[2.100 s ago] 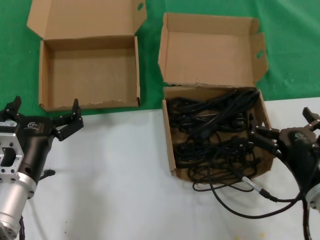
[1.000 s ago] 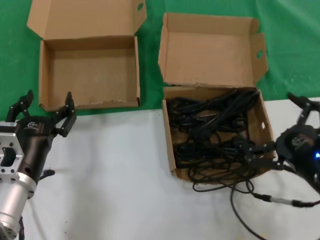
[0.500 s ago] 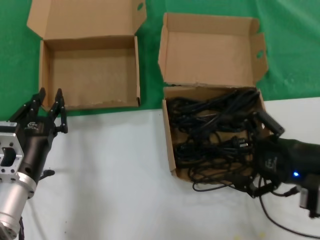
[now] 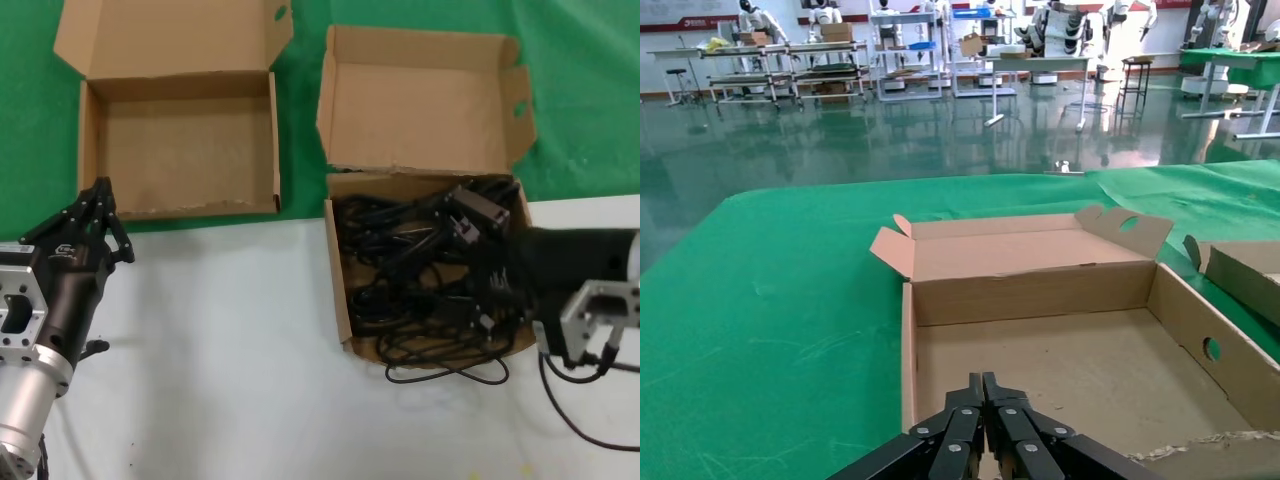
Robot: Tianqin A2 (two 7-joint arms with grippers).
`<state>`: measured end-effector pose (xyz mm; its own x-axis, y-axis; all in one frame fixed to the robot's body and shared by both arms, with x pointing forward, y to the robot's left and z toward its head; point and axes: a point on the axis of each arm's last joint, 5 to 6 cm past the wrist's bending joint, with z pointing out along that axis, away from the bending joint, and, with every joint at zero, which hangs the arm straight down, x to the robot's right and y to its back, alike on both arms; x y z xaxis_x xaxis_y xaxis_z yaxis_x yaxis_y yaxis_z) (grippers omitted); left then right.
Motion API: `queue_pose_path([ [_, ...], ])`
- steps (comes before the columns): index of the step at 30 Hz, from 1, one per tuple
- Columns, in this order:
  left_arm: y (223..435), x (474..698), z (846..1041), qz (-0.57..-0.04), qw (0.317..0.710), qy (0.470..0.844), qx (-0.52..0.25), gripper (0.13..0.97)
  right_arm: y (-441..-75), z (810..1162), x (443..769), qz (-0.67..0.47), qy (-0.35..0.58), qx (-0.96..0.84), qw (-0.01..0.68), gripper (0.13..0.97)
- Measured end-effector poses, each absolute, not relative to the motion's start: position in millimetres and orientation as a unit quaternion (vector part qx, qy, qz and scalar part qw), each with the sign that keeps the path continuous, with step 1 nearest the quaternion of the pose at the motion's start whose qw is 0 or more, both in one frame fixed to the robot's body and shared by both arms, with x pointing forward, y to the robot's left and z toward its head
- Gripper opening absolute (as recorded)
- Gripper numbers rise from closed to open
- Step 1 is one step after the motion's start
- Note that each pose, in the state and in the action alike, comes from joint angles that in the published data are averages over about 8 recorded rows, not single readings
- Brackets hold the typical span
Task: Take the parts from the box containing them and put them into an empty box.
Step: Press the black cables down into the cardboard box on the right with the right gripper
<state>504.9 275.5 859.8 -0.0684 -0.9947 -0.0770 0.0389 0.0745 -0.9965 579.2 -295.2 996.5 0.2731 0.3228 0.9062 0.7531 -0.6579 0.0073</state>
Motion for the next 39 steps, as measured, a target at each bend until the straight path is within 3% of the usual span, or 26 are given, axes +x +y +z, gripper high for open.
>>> queue_pose_path([
  [13,275,505,859.8,-0.507,0.510,0.527,-0.454,0.146,-279,1013,602,-0.493,-0.366,-0.771,0.170,0.805],
  [21,275,505,859.8,-0.507,0.510,0.527,-0.454,0.145,-277,1012,610,-0.490,-0.362,-0.777,0.159,0.628],
  [25,275,505,859.8,-0.507,0.510,0.527,-0.454,0.145,-276,1012,614,-0.489,-0.357,-0.780,0.159,0.628],
  [33,275,505,859.8,-0.507,0.510,0.527,-0.454,0.145,-275,1012,622,-0.485,-0.347,-0.786,0.164,0.415],
  [39,275,505,859.8,-0.507,0.510,0.527,-0.454,0.145,-276,1012,626,-0.481,-0.336,-0.792,0.167,0.319],
])
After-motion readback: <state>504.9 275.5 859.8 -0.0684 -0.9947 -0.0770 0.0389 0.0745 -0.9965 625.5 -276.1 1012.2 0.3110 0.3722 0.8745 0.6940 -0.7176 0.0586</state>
